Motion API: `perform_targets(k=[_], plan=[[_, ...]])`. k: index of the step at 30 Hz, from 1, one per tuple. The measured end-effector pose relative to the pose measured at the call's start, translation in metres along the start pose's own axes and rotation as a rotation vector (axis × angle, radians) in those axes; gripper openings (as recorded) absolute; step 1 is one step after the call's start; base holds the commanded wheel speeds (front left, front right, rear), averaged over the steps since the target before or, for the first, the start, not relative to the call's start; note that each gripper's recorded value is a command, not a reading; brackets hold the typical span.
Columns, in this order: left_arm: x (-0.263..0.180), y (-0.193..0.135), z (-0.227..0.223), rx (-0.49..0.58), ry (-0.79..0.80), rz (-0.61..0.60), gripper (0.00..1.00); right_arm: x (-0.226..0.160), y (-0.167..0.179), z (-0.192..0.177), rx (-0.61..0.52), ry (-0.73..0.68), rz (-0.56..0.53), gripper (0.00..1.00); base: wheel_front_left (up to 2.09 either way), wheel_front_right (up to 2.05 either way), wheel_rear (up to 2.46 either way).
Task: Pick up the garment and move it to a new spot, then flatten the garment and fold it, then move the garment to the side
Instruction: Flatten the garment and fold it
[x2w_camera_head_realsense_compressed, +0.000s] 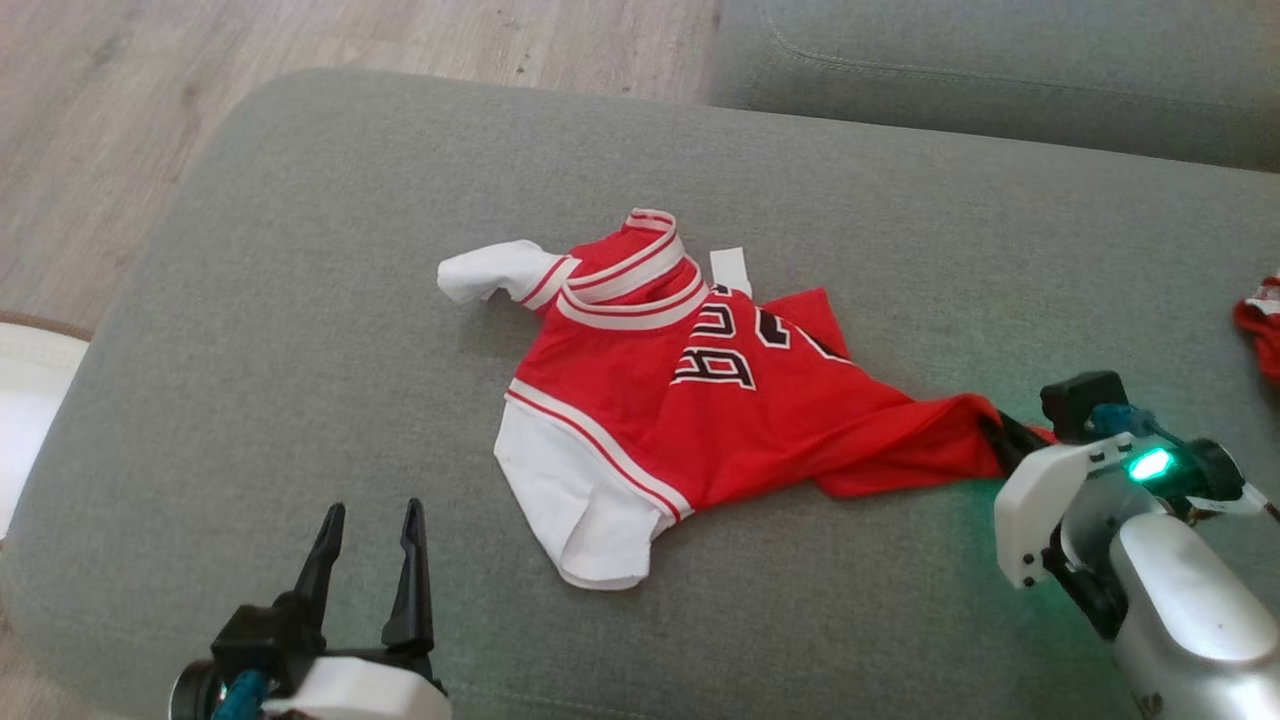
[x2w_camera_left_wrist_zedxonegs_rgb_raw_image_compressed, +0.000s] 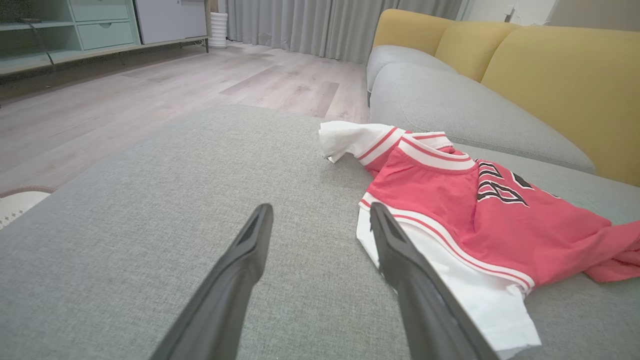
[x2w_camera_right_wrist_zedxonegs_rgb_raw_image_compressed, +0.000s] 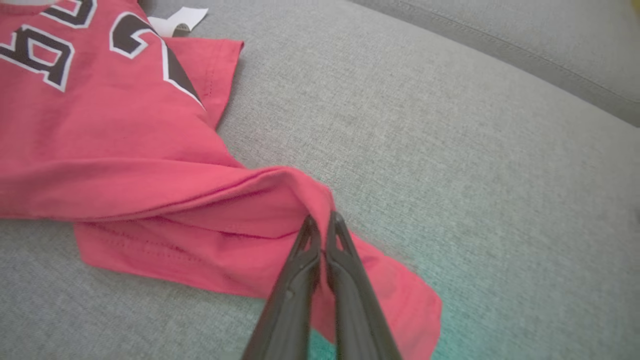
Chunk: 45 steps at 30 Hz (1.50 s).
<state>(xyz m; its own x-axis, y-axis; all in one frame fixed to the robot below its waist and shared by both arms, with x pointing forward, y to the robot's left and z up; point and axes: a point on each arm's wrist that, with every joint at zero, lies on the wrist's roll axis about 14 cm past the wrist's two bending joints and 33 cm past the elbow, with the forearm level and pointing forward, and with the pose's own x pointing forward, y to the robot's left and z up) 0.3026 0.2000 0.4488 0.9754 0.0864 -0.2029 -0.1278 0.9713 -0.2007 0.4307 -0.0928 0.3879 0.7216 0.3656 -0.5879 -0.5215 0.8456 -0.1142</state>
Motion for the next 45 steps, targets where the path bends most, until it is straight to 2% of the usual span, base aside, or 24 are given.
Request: perform_targets(k=[8,13,17,23,24,27,29,31,32,39,42,45], plan=[[0.006,-0.011,0.001,0.004,-0.005,-0.038,1.0,-0.01,-0.015,0.033,-0.027,-0.146,-0.043,0.0,0.0,0.0,0.0],[0.011,-0.022,0.002,0.009,-0.006,-0.074,1.0,-0.029,-0.013,0.048,-0.082,-0.25,-0.058,0.0,0.0,0.0,0.0],[0.015,-0.03,0.001,0.009,-0.001,-0.097,1.0,-0.046,0.003,0.02,-0.087,-0.235,-0.052,0.0,0.0,0.0,0.0],[0.021,-0.042,0.0,0.009,0.006,-0.135,1.0,-0.072,0.047,-0.034,-0.049,-0.162,-0.015,0.0,0.0,0.0,0.0],[0.021,-0.044,0.0,0.01,0.007,-0.142,1.0,-0.075,0.053,-0.038,-0.044,-0.157,-0.011,0.24,0.0,0.0,0.0],[0.023,-0.049,0.0,0.012,0.007,-0.159,1.0,-0.082,0.068,-0.045,-0.016,-0.154,-0.001,0.23,0.0,0.0,0.0],[0.024,-0.053,0.001,0.014,0.005,-0.171,1.0,-0.085,0.078,-0.046,0.008,-0.16,0.01,0.27,0.0,0.0,0.0],[0.024,-0.055,0.003,0.016,0.0,-0.18,1.0,-0.089,0.088,-0.047,0.028,-0.168,0.022,0.62,0.0,0.0,0.0],[0.024,-0.056,0.004,0.016,-0.004,-0.183,1.0,-0.091,0.092,-0.046,0.037,-0.172,0.027,1.0,0.0,0.0,0.0],[0.019,-0.058,0.008,0.018,-0.019,-0.191,1.0,-0.103,0.087,-0.018,0.07,-0.269,0.01,1.0,0.0,0.0,0.0],[0.015,-0.054,0.006,0.015,-0.016,-0.178,1.0,-0.109,0.068,0.001,0.088,-0.322,-0.034,1.0,0.0,0.0,0.0],[0.01,-0.048,0.003,0.012,-0.011,-0.162,1.0,-0.11,0.051,0.006,0.088,-0.321,-0.076,1.0,0.0,0.0,0.0]])
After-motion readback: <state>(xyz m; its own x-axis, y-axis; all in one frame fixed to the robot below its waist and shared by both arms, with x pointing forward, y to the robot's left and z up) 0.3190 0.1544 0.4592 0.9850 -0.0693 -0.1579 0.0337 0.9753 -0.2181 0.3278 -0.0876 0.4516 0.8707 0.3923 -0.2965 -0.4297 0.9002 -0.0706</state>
